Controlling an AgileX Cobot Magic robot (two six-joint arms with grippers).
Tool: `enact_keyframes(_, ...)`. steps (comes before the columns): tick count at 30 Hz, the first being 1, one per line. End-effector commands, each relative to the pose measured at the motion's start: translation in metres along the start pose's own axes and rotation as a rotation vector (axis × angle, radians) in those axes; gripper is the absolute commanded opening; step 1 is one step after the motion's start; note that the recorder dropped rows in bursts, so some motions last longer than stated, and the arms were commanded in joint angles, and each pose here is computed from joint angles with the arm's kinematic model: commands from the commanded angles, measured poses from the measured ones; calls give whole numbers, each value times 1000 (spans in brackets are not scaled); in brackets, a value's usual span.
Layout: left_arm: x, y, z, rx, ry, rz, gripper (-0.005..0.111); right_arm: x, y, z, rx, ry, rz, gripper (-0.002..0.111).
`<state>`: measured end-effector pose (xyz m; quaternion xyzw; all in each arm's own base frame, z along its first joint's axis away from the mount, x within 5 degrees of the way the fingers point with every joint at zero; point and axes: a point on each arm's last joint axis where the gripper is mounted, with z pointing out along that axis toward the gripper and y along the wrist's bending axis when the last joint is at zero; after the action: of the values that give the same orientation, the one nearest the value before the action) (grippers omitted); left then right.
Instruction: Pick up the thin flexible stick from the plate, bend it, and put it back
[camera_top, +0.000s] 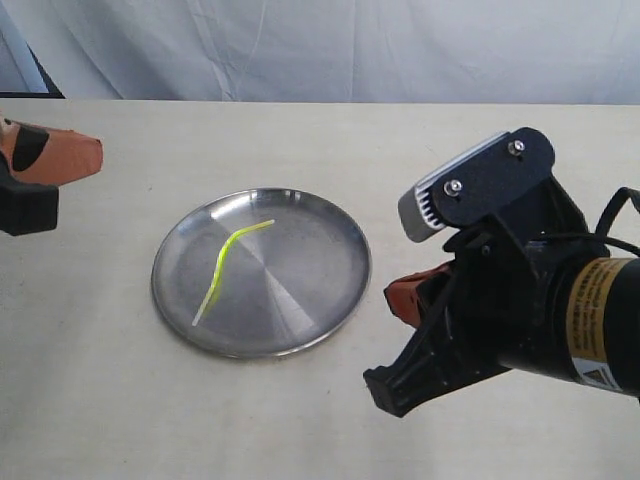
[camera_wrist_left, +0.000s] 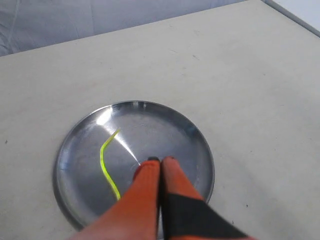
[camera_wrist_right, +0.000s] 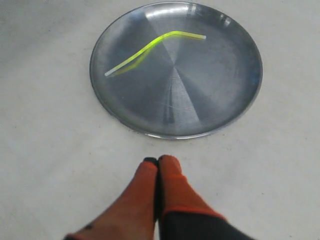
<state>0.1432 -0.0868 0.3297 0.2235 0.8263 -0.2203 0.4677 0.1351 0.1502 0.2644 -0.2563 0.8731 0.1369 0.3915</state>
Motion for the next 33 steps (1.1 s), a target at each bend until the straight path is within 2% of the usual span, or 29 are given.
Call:
enact_keyframes(1, 0, -1, -2, 3, -8, -14, 0, 0, 0, -1, -8, -11, 2, 0)
enact_keyframes(5, 0, -1, -2, 3, -8, -14, 0, -3, -9, -11, 27, -42, 2, 0)
enact_keyframes(10, 0, -1, -2, 3, -8, -14, 0, -11, -54, -45, 150, -209, 218, 0)
enact_keyframes(13, 0, -1, -2, 3, -8, -14, 0, -8, -83, -78, 270, -367, 360, 0)
enact_keyframes(15, 0, -1, -2, 3, -8, -14, 0, 5, -97, -102, 375, -474, 445, 0)
enact_keyframes(18, 0, -1, -2, 3, -8, -14, 0, 31, -103, -131, 524, -578, 514, 0)
enact_keyframes(21, 0, -1, -2, 3, -8, -14, 0, 51, -101, -144, 615, -579, 531, 0)
enact_keyframes(25, 0, -1, -2, 3, -8, -14, 0, 63, -96, -150, 645, -582, 498, 0)
enact_keyframes(29, 0, -1, -2, 3, -8, -14, 0, 70, -94, -137, 605, -605, 433, 0)
enact_keyframes(33, 0, -1, -2, 3, -8, -14, 0, 85, -87, -116, 531, -620, 286, 0)
